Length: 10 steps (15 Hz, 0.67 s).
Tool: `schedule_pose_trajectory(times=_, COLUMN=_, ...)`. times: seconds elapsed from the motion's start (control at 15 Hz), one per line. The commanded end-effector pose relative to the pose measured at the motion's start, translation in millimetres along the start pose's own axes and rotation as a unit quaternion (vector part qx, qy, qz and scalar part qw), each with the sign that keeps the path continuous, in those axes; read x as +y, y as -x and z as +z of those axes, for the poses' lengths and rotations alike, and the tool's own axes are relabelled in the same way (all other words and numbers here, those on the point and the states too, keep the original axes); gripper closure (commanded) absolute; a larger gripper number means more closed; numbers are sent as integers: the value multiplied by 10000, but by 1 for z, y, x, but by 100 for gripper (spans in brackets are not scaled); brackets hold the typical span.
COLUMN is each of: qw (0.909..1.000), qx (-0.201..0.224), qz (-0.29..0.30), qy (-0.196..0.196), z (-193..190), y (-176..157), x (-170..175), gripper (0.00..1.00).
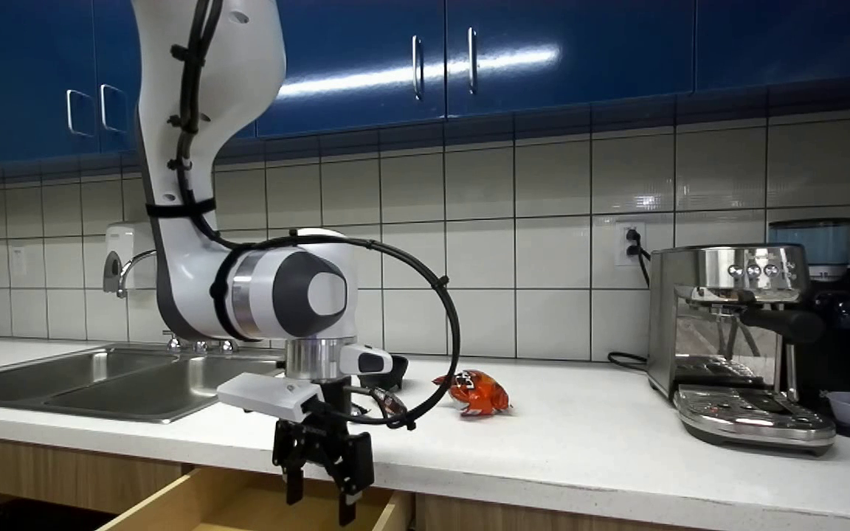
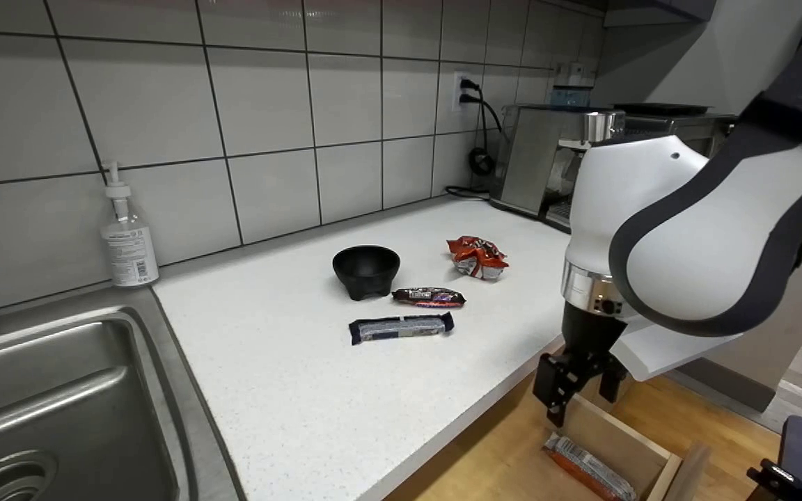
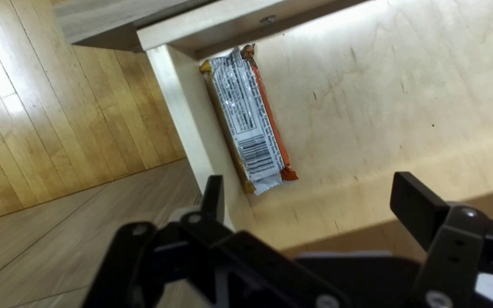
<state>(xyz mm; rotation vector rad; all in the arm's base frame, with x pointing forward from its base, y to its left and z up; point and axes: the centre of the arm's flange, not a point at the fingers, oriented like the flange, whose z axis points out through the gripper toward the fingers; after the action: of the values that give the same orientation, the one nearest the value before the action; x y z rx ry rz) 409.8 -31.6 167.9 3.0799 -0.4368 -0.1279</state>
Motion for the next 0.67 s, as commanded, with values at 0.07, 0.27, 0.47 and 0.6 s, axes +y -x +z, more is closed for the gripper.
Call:
schedule_pose_trajectory(times=0.07, qw=9996, qx=185, qz=-147, qy=-167, z=-41, y=6, x=-6, gripper=0)
schedule_pose_trajectory(times=0.27, qw=9993, qx=250, qz=-245, qy=-136, z=-57, y=3, x=-10, gripper=0)
schedule_pose_trajectory(times=0.47, qw=9991, qx=296, qz=-309, qy=-76, z=-70, y=-2, x=-12, gripper=0)
schedule_pose_trajectory(times=0.6, qw=9988, qx=281, qz=-389, qy=-54, z=-76, y=-8, x=-13, gripper=0)
